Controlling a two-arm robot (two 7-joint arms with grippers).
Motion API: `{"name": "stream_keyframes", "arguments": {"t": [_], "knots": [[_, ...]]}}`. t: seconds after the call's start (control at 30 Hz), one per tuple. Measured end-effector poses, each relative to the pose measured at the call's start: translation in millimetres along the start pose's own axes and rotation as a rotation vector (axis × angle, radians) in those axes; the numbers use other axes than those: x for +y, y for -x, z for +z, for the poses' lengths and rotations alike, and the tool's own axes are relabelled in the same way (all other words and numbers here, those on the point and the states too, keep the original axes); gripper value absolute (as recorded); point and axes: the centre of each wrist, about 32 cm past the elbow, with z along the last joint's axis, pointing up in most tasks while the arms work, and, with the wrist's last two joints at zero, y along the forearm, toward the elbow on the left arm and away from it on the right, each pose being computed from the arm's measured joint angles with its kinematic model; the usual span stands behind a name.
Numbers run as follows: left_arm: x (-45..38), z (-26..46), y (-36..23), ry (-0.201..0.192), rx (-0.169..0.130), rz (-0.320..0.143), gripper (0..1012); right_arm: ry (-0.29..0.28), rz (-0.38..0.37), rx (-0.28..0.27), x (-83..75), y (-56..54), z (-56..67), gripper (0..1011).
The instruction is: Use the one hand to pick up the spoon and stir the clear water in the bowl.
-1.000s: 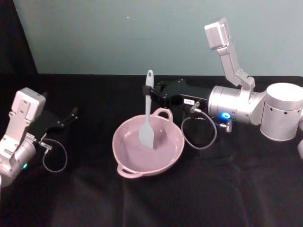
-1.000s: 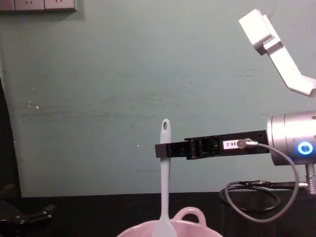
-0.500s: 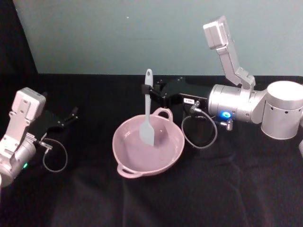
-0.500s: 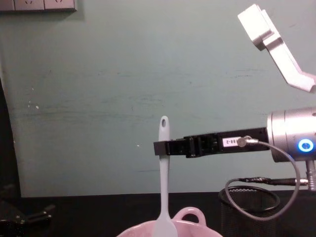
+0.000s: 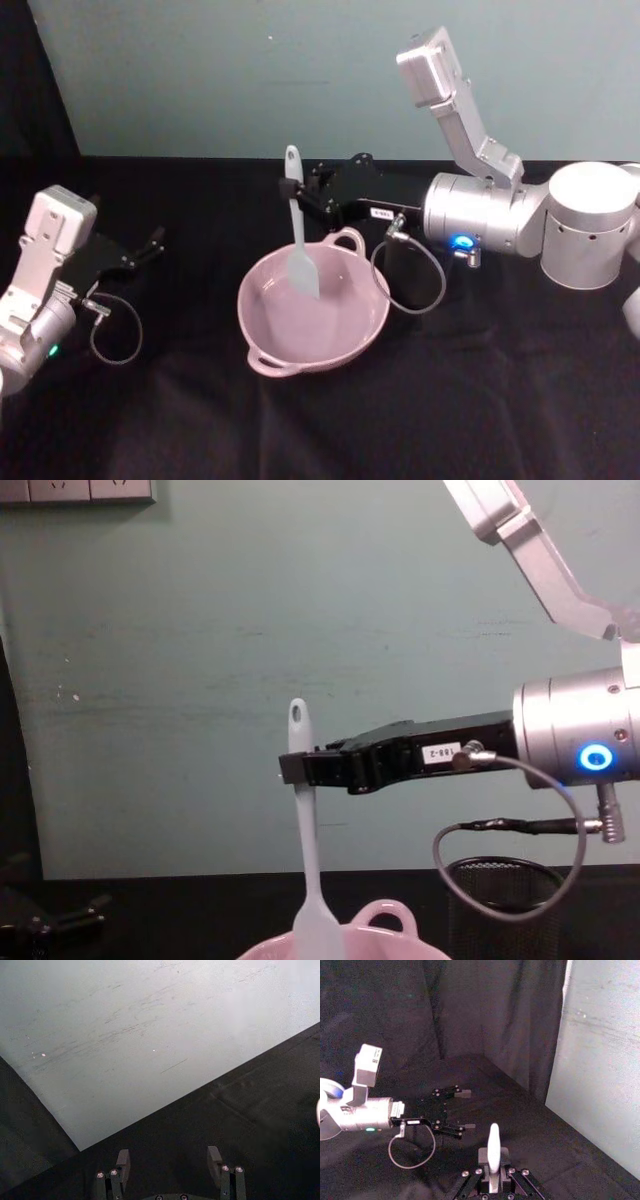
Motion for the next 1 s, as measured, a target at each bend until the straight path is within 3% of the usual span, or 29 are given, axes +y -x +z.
{"name": "stream_keyframes", "arguments": {"t": [0.43,1.0], "knots": [[0.0,0.0,0.0,0.000,0.000,0.000,1011,-0.046,-0.011,0.063,3.1,6.6,-19.4,123],[0.0,0.0,0.0,0.000,0.000,0.000,1011,-0.027,-0.014,0.061,14.2,3.3,-31.5,123]]}}
